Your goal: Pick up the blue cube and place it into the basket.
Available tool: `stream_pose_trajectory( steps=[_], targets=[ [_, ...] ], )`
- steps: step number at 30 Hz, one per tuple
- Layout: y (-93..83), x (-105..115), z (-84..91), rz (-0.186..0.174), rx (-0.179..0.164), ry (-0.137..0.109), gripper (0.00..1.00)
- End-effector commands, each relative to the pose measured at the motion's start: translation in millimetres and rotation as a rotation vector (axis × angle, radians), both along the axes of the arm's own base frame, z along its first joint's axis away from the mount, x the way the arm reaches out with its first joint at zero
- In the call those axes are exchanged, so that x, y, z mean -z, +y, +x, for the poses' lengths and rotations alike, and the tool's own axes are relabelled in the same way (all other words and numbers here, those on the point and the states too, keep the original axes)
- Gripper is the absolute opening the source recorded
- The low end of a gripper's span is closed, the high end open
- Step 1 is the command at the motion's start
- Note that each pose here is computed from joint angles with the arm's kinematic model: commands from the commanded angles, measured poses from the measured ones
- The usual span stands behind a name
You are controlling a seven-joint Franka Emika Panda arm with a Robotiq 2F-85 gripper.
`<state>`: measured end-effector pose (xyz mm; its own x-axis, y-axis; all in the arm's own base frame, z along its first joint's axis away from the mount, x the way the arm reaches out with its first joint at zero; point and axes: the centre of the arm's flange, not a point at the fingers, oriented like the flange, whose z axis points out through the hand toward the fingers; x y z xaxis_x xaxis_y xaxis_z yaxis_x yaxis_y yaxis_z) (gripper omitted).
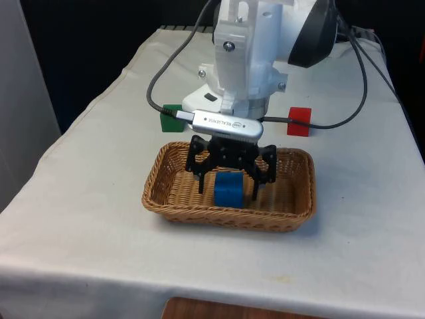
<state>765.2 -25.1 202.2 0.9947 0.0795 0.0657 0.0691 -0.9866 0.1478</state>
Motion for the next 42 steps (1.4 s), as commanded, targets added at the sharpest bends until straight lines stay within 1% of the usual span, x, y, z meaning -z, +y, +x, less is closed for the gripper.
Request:
stream_pose_trajectory(
  steps=[1, 3, 4, 8, 9, 11, 14, 16, 17, 18, 20, 24, 25, 28, 32, 33, 34, 39, 40, 42],
  targets=[
    [0.6, 0, 0.1, 0.002, 0.000, -0.001, 1.00],
    [0.6, 0, 0.1, 0.002, 0.000, -0.001, 1.00],
    [0.5, -8, 0.6, 0.001, -0.003, -0.001, 1.00],
    [-0.6, -23, 2.3, -0.001, -0.006, -0.002, 1.00],
    [-0.9, -20, 3.1, -0.002, -0.004, -0.006, 1.00],
    [-0.6, -29, 2.4, -0.001, -0.008, 0.000, 1.00],
    [-1.4, -45, 2.9, -0.003, -0.013, -0.002, 1.00],
    [-1.4, -51, 2.6, -0.005, -0.016, -0.001, 1.00],
    [-1.4, -45, 3.0, -0.003, -0.012, -0.005, 1.00],
    [-1.4, -54, 2.5, -0.005, -0.017, -0.001, 1.00],
    [-1.5, -65, 1.9, -0.008, -0.022, -0.002, 1.00],
    [-3.2, -80, 0.4, -0.009, -0.025, -0.001, 1.00],
    [-3.1, -75, 1.7, -0.007, -0.021, -0.003, 1.00],
    [-4.3, -94, -1.3, -0.011, -0.029, -0.001, 1.00],
    [-5.4, -109, -3.9, -0.011, -0.032, 0.001, 1.00],
    [-5.1, -105, -2.4, -0.008, -0.028, 0.002, 1.00],
    [-5.6, -116, -5.1, -0.011, -0.034, 0.001, 1.00],
    [-7.3, -133, -9.1, -0.011, -0.035, 0.004, 1.00],
    [-7.7, -140, -11.4, -0.010, -0.035, 0.005, 1.00],
    [-7.9, -143, -12.5, -0.009, -0.036, 0.006, 1.00]
  ],
)
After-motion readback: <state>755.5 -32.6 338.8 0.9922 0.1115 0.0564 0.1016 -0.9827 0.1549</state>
